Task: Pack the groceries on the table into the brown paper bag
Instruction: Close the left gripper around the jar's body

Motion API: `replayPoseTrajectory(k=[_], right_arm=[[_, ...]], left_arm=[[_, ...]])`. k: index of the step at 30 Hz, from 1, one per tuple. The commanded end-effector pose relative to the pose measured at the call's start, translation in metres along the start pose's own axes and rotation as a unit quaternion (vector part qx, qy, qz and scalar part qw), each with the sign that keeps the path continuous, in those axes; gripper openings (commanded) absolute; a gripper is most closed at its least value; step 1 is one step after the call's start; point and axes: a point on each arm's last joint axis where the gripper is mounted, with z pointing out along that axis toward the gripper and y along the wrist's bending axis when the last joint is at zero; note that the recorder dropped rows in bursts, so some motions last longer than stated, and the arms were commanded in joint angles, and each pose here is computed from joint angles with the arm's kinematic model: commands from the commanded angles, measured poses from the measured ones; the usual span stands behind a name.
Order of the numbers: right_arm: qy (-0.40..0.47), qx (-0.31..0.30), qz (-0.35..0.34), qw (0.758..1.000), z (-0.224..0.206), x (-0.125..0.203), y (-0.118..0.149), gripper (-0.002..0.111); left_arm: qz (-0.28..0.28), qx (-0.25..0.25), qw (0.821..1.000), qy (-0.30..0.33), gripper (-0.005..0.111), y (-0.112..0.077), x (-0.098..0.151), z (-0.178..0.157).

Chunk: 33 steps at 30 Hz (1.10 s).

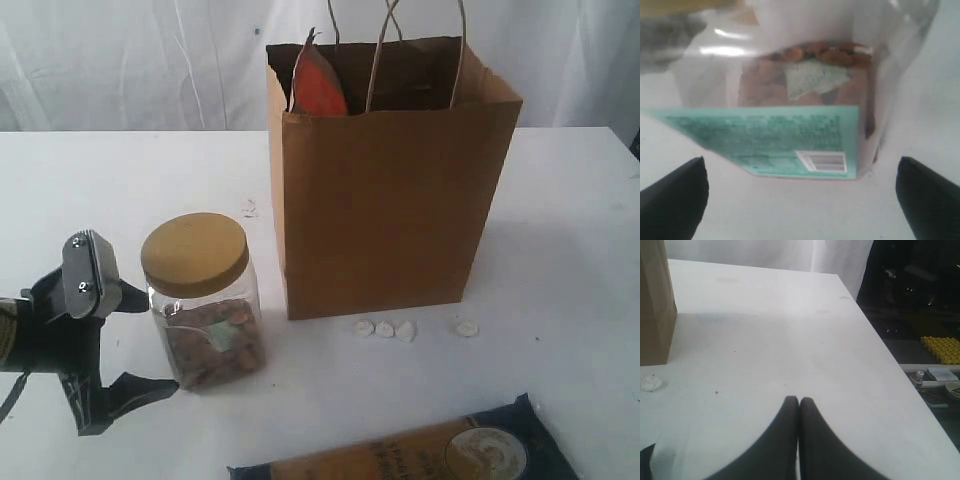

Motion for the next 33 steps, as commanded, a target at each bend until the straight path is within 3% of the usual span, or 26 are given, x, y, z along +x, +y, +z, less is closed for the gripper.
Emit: replayPoseTrajectory(k=[1,13,18,20,23,33], right_arm=[[-0.007,0.002,-0.002,1.000,0.000,-0.001,0.000,0.000],[-0.007,0.002,-0.002,1.000,0.000,-0.001,0.000,0.000],[-0.008,0.002,-0.002,1.000,0.000,-0.001,0.000,0.000],[-0.008,0.002,-0.002,1.000,0.000,-0.001,0.000,0.000],[-0.008,0.002,-0.002,1.000,0.000,-0.001,0.000,0.000],[-0.008,0.002,-0.002,1.000,0.000,-0.001,0.000,0.000]], left_arm=[[0.008,-0.004,0.999,-0.046,0.105,0.007,-0.011,0.000],[0.016,-0.002,0.998,-0.066,0.105,0.011,-0.018,-0.001],[0.000,-0.033,0.999,-0.037,0.105,0.016,-0.013,0.000],[0.017,-0.036,0.999,-0.033,0.105,0.017,-0.012,0.000],[0.041,-0.037,0.997,-0.046,0.105,0.017,-0.015,-0.001],[0.032,-0.044,0.996,-0.074,0.105,0.018,-0.019,0.000]])
